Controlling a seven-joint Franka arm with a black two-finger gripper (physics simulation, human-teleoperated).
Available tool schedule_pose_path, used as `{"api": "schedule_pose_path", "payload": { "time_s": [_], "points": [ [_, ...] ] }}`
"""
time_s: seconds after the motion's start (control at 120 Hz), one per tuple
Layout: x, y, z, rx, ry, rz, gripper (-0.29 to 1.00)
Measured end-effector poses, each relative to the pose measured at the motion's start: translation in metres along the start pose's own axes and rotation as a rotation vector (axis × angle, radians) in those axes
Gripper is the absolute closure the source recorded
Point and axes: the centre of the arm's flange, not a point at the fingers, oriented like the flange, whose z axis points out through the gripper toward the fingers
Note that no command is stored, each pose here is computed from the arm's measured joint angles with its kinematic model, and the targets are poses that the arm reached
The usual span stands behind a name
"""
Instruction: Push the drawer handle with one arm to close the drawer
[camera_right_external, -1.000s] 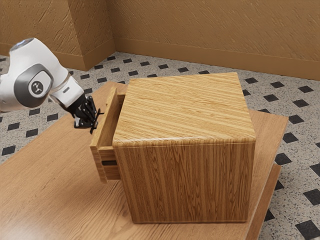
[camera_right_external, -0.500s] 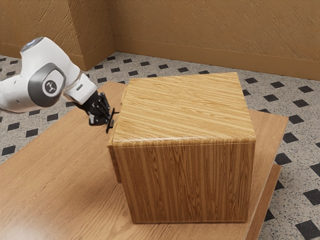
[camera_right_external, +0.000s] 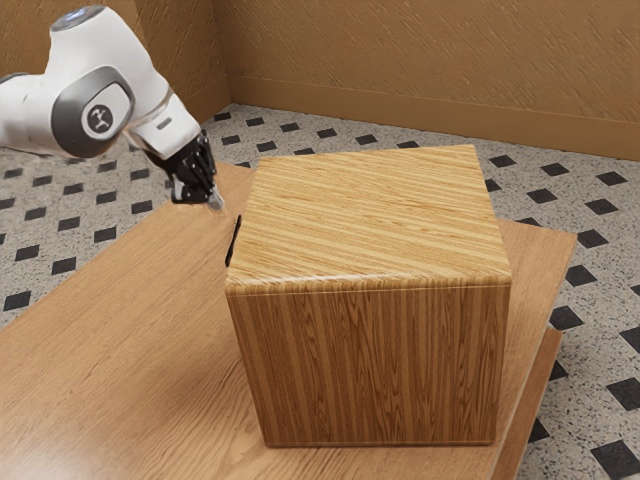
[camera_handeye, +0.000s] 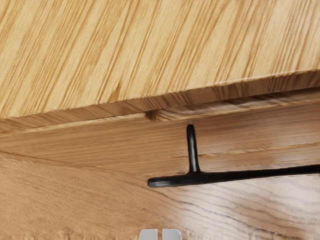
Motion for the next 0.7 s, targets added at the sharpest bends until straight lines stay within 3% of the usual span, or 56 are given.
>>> {"api": "schedule_pose_path", "payload": {
  "time_s": [0.092,0.258,0.383,0.7],
  "points": [
    [0.000,-0.012,-0.039,-0.009,-0.070,-0.024,0.77],
    [-0.009,-0.018,-0.085,-0.037,-0.188,-0.096,0.40],
    [-0.011,-0.013,-0.091,-0.055,-0.271,-0.154,0.22],
    [-0.014,-0.001,-0.081,-0.084,-0.355,-0.333,0.05]
  ]
}}
